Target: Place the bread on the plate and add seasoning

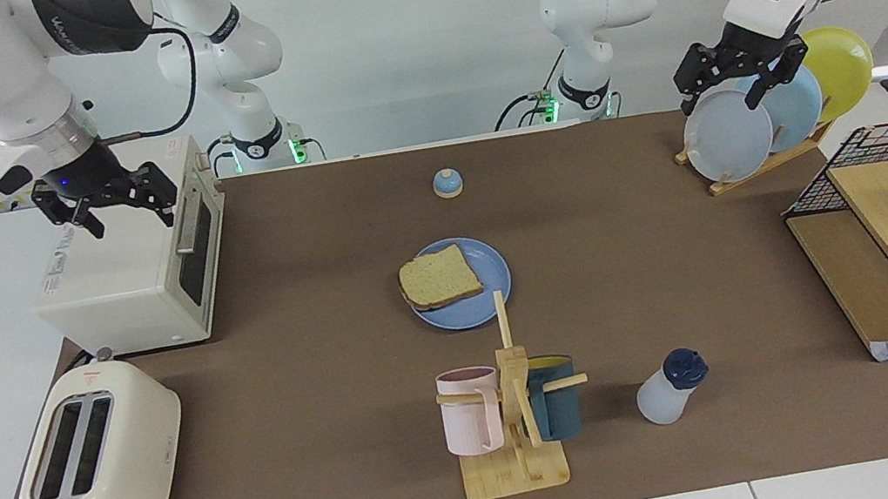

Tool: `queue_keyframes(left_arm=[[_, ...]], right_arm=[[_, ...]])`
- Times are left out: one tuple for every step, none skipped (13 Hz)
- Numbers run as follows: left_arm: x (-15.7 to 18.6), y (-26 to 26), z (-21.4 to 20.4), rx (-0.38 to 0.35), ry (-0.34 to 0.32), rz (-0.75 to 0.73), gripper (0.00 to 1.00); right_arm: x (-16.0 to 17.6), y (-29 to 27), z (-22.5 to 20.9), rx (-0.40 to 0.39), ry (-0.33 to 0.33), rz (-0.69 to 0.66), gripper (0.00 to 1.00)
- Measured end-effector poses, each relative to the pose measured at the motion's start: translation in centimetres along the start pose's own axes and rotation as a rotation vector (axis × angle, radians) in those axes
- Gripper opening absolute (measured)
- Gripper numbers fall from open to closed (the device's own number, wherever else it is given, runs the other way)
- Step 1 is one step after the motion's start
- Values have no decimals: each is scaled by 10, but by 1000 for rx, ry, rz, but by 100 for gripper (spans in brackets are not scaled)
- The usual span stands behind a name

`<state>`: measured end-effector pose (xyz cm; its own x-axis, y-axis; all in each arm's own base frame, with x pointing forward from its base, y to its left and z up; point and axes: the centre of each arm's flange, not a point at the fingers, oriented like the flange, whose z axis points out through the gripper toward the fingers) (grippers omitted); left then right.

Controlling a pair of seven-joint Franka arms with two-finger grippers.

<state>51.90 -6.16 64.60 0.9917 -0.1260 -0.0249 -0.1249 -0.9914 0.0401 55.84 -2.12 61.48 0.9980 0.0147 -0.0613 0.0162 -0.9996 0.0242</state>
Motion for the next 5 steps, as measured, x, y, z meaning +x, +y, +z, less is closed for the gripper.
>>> queue_keyframes(left_arm=[[1, 0, 1, 1, -2, 0, 100], [3, -1, 5, 3, -8, -1, 100], [6, -1, 10, 4, -17, -1, 100], [9, -1, 15, 4, -26, -1, 100], [11, -2, 18, 4, -32, -2, 100]], right_arm=[[0, 0, 0, 0, 0, 0, 100], [0, 0, 0, 0, 0, 0, 100], [0, 0, 0, 0, 0, 0, 100], [0, 0, 0, 0, 0, 0, 100], [0, 0, 0, 0, 0, 0, 100]])
